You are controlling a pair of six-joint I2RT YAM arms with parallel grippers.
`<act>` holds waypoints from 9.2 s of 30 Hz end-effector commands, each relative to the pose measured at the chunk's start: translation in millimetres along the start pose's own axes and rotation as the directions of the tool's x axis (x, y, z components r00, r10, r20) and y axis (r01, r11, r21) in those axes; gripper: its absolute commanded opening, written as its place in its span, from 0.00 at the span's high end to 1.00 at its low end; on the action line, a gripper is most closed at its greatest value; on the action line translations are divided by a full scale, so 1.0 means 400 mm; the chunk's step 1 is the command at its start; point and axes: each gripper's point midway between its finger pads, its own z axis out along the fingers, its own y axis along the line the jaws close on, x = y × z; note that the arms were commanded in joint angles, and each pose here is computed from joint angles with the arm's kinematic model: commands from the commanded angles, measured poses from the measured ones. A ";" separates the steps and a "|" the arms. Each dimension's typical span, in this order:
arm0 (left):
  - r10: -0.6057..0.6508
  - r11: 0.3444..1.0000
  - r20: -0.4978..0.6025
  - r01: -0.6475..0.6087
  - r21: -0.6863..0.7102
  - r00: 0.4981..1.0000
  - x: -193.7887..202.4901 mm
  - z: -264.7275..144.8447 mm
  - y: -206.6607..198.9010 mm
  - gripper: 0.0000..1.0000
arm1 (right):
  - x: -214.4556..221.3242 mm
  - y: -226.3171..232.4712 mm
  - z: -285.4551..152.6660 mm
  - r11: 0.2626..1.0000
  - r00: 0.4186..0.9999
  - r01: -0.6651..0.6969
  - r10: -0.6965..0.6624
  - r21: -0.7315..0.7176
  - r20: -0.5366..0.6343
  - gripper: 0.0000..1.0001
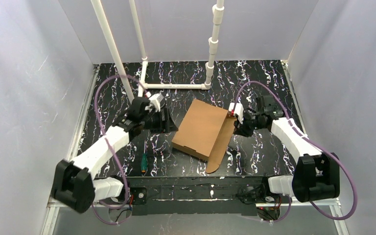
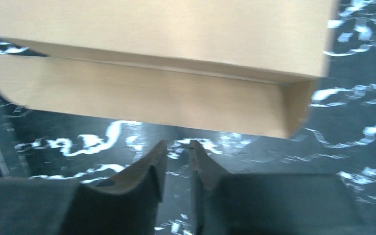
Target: Fold the paper box
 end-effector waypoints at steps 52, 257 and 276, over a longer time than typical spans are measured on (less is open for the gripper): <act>-0.149 0.987 0.190 0.134 0.089 0.971 0.078 -0.029 0.026 0.37 | -0.023 0.037 0.000 0.973 0.975 0.219 -0.221 -0.076 -0.021 0.45; -0.152 0.988 0.026 0.151 0.024 0.988 0.149 0.085 0.066 0.14 | 0.056 0.182 0.137 0.893 0.937 0.333 -0.277 -0.303 0.213 0.99; -0.147 0.986 -0.068 0.140 -0.093 0.987 0.183 0.123 0.104 0.37 | 0.077 0.173 0.141 0.906 0.960 0.261 -0.209 -0.332 0.187 0.99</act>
